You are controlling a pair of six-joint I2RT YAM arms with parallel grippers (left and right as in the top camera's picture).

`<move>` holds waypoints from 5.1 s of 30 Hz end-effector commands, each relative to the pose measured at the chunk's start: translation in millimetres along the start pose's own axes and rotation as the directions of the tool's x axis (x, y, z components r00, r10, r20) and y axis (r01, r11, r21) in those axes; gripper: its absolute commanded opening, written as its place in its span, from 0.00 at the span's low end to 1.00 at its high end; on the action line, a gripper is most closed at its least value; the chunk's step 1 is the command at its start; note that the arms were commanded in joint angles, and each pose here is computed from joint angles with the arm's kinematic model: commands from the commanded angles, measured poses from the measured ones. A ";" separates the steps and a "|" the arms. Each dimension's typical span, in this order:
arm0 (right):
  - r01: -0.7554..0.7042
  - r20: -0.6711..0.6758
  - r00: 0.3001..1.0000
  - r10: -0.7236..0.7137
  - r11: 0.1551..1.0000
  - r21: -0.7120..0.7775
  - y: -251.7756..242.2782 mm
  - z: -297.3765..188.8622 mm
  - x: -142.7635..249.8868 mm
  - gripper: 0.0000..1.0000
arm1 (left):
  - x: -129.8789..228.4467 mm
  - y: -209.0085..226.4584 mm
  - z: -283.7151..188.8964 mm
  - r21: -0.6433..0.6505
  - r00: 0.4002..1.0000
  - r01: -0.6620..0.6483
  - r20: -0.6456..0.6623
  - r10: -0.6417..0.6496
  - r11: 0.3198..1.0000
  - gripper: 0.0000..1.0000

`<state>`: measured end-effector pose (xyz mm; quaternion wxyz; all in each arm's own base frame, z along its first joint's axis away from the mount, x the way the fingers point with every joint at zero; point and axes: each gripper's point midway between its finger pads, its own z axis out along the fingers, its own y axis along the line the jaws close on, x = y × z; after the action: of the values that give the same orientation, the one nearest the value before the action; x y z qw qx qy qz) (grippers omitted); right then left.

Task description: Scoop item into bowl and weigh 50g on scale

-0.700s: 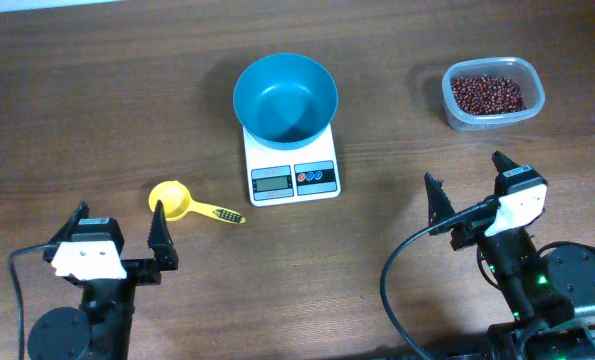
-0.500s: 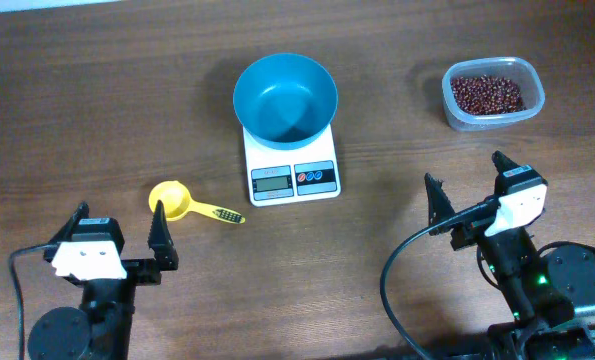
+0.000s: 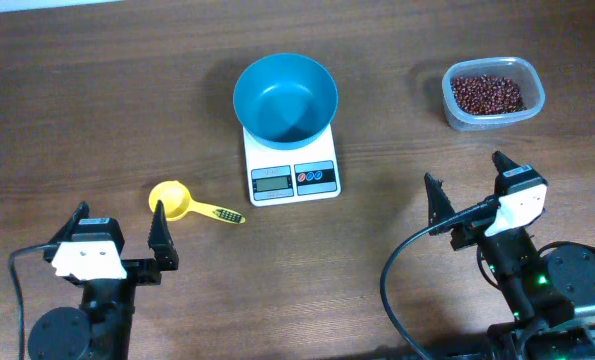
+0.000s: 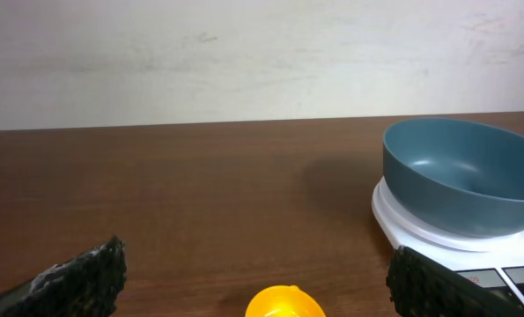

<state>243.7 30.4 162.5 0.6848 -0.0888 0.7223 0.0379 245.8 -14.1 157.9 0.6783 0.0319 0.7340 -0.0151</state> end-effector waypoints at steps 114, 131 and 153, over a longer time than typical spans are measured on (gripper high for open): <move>-0.011 -0.004 1.000 0.011 1.000 -0.002 1.0 0.4 3.0 0.99 | 0.4 -3.1 -0.2 0.015 1.000 -0.016 0.005 0.016 1.000 0.99; -0.011 -0.004 1.000 0.011 1.000 -0.002 1.0 0.4 3.0 0.99 | 0.4 -3.1 -0.2 0.015 1.000 -0.016 0.005 0.016 1.000 0.99; -0.011 -0.004 1.000 0.011 1.000 -0.002 1.0 0.4 3.0 0.99 | -174.9 -47.3 -31.5 0.294 0.983 0.045 -0.184 0.010 0.955 0.99</move>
<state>243.7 30.0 162.5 0.6850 -0.0878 0.7223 0.0371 225.8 -42.3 307.3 0.6094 0.0873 0.7840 -0.0798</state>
